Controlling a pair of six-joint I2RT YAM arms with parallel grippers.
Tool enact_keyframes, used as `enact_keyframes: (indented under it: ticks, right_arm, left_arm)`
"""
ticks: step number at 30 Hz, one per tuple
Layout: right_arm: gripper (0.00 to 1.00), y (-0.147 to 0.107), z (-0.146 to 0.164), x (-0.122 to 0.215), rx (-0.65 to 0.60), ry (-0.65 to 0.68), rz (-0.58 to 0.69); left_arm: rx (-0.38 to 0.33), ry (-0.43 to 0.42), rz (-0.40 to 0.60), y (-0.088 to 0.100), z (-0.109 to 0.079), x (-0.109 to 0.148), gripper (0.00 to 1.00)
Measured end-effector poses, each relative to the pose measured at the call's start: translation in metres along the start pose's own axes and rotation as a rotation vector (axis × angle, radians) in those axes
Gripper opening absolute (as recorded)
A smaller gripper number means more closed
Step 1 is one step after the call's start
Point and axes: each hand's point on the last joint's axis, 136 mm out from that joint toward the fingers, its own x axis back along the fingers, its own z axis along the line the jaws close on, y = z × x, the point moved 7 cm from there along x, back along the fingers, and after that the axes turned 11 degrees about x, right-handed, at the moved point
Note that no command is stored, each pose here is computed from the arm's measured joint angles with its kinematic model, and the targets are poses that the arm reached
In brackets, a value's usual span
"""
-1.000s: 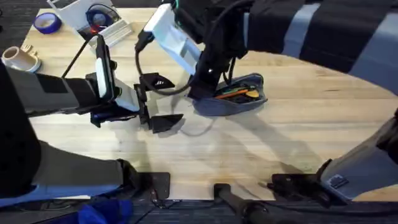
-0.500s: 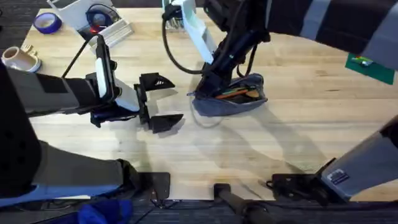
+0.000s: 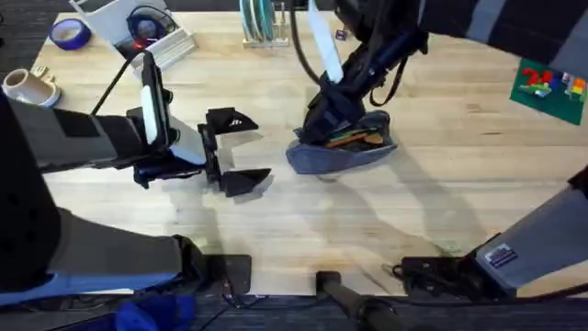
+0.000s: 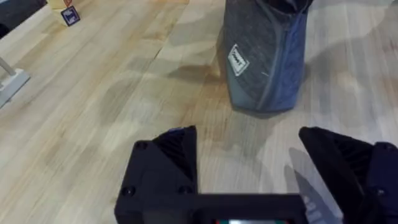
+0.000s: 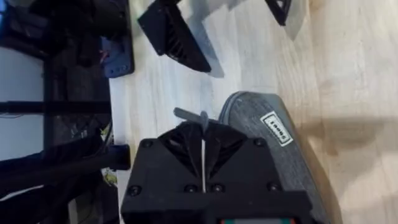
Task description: Unzip the bag, pick up the pens from the table one at a time and place them inside, then zip the bag closed.
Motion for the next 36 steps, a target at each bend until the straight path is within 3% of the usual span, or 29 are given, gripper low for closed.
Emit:
enact_keyframes:
  ticks: [10,20,27,36]
  right_arm:
    - [0.035,-0.005,0.005,0.001,0.047,0.052,-0.038]
    - [0.035,-0.004,0.005,0.001,0.059,0.055,-0.043]
    - [0.035,-0.004,0.005,0.001,0.061,0.055,-0.044]
    - [0.035,-0.004,0.005,0.001,0.061,0.055,-0.044]
  left_arm:
    - [-0.015,-0.003,0.000,0.000,0.001,-0.001,0.993]
    - [-0.055,-0.101,-0.016,0.010,-0.006,-0.024,0.995]
    - [0.008,-0.130,-0.059,0.019,-0.002,-0.034,0.995]
    - [0.102,-0.184,-0.042,0.023,-0.008,-0.045,0.995]
